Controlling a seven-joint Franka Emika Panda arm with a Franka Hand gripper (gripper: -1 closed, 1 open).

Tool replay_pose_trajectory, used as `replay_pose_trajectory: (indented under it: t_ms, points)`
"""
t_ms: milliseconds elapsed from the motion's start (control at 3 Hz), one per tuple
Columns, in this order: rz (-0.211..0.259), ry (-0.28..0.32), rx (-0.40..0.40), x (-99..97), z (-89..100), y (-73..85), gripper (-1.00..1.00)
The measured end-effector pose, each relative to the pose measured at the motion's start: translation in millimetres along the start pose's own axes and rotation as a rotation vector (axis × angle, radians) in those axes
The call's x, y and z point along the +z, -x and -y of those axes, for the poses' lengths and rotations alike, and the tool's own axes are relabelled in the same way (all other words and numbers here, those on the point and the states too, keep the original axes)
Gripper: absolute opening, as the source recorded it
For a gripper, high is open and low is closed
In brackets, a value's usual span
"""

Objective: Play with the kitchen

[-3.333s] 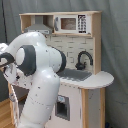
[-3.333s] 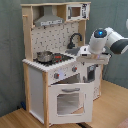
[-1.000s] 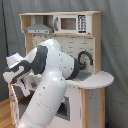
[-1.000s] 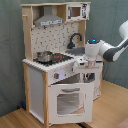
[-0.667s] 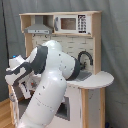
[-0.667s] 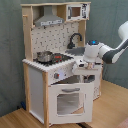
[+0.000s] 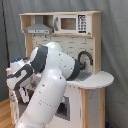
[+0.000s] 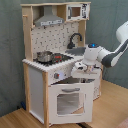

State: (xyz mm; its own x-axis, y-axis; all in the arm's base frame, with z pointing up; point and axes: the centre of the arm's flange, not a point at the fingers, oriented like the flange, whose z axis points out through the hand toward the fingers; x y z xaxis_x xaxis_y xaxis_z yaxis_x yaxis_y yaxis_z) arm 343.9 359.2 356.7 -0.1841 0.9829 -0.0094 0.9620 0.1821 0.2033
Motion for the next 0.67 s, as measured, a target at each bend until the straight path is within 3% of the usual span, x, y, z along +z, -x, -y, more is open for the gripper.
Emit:
replay_pose_trajectory:
  t_ms: [667]
  points:
    - [-0.030,-0.042,0.055,27.3,19.2,-14.0,-1.00]
